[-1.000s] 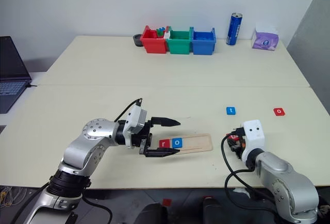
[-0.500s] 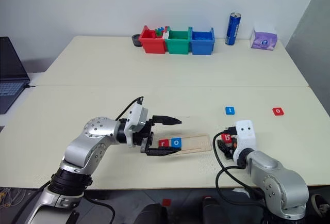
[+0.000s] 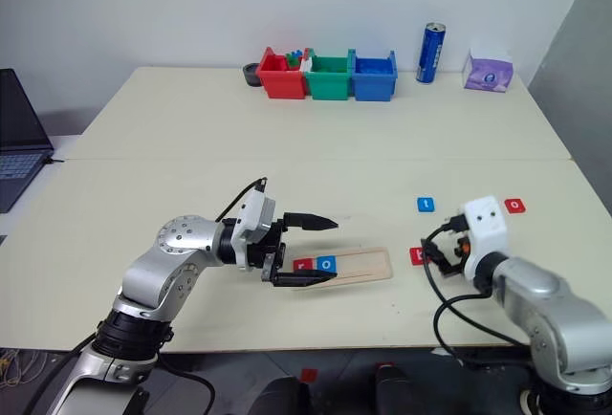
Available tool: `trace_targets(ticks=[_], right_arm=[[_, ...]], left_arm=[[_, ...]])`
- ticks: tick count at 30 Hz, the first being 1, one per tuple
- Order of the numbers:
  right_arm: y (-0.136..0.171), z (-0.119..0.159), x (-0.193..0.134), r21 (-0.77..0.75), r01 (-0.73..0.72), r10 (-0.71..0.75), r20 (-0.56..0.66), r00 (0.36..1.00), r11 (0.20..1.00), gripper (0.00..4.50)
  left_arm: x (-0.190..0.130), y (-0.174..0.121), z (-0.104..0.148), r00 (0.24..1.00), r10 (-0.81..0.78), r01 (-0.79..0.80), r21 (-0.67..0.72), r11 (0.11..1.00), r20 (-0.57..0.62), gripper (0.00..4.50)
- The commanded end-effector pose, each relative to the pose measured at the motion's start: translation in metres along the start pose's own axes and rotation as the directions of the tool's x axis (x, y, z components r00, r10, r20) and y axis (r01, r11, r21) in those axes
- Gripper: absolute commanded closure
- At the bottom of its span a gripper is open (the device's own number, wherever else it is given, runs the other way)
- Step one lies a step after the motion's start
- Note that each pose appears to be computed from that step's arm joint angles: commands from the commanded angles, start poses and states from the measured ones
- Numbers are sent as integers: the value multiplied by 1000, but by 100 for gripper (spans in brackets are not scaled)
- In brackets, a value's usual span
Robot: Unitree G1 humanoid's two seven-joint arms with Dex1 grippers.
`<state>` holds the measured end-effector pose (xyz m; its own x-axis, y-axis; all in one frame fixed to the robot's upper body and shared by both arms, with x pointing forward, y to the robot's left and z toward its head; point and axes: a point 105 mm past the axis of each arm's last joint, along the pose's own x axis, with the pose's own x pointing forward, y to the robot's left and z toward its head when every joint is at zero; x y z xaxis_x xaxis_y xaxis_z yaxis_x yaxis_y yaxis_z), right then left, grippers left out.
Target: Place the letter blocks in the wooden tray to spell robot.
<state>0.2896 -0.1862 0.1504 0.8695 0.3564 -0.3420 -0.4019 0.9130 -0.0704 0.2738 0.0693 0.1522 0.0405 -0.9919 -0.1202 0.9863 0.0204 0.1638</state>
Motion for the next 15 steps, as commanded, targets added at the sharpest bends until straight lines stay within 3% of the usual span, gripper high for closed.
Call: trace_targets(ticks=[1,6,11,15], right_arm=[[21,28,-3,-105,-225,237,119,964,969,5],[12,11,-2,-260,-415,447,80,891,872,5],[2,-14,5,-398,-516,551,-30,834,759,5],[-6,-22,10,-424,-548,579,-67,813,721,5]], left_arm=[[4,1,8,1000,-13,13,39,999,16,0],[9,1,6,999,-31,31,38,999,19,0],[11,1,7,998,-55,54,46,998,20,0],[12,2,8,998,-59,58,49,997,23,0]])
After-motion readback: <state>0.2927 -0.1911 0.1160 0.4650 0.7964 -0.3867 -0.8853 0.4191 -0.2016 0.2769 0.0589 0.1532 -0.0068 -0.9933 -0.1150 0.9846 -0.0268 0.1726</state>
